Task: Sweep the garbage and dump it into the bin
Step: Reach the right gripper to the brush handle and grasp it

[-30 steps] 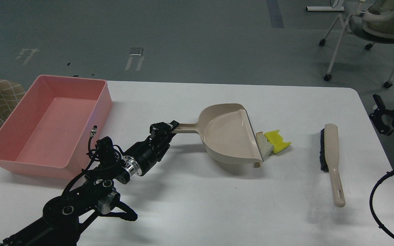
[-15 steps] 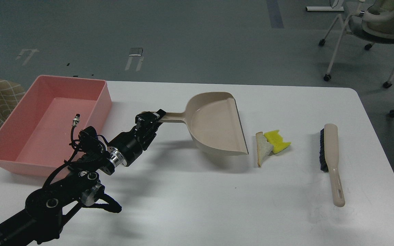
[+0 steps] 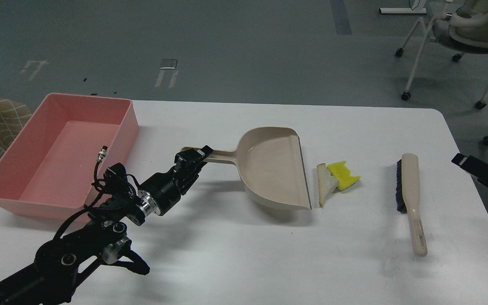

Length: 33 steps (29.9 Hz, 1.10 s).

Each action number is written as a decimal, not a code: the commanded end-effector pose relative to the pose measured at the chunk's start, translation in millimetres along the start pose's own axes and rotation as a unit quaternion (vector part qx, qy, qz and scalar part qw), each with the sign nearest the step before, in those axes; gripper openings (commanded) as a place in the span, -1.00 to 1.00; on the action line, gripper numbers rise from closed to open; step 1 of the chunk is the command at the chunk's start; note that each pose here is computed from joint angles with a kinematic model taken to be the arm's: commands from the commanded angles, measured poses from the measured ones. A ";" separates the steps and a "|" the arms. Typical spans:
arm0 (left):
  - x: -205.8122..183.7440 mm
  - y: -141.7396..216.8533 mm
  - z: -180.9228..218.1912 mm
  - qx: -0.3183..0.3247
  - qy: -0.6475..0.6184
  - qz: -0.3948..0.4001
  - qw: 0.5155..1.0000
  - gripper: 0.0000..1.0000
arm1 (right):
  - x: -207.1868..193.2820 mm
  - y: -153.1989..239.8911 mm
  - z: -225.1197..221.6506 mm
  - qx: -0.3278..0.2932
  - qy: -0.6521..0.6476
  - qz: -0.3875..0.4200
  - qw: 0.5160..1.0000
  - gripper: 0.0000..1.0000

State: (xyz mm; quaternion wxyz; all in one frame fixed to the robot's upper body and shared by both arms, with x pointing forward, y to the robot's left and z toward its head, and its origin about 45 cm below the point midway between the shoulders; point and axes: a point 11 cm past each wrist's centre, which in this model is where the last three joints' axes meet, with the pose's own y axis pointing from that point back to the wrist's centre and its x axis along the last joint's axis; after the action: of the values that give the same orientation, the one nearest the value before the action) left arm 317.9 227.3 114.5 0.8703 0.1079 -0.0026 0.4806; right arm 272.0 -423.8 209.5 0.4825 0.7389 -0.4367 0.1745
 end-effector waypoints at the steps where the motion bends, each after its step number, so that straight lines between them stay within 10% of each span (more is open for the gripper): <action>1: -0.5 0.7 -1.6 0.002 0.001 0.001 1.000 -0.91 | -23.3 -4.7 1.4 -0.004 0.005 -0.029 1.000 1.00; 5: -0.2 1.4 -2.3 0.003 0.001 0.002 1.000 -0.91 | -38.1 -9.0 -1.3 -0.002 0.008 -0.050 0.999 1.00; 14: -0.7 1.9 -2.9 0.002 0.003 0.002 1.000 -0.91 | -78.7 -26.0 -16.1 -0.012 -0.032 -0.072 0.997 0.34; 33: -0.7 3.0 -2.6 -0.004 0.005 0.004 1.000 -0.91 | -95.4 -28.3 -32.3 0.001 0.003 -0.071 0.997 0.35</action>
State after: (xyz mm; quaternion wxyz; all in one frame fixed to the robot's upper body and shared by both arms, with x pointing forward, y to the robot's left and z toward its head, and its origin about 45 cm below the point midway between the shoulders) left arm 315.1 228.4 112.6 0.8687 0.1026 -0.0004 0.4846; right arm 246.8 -346.6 143.3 0.4957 0.7683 -0.3796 0.1409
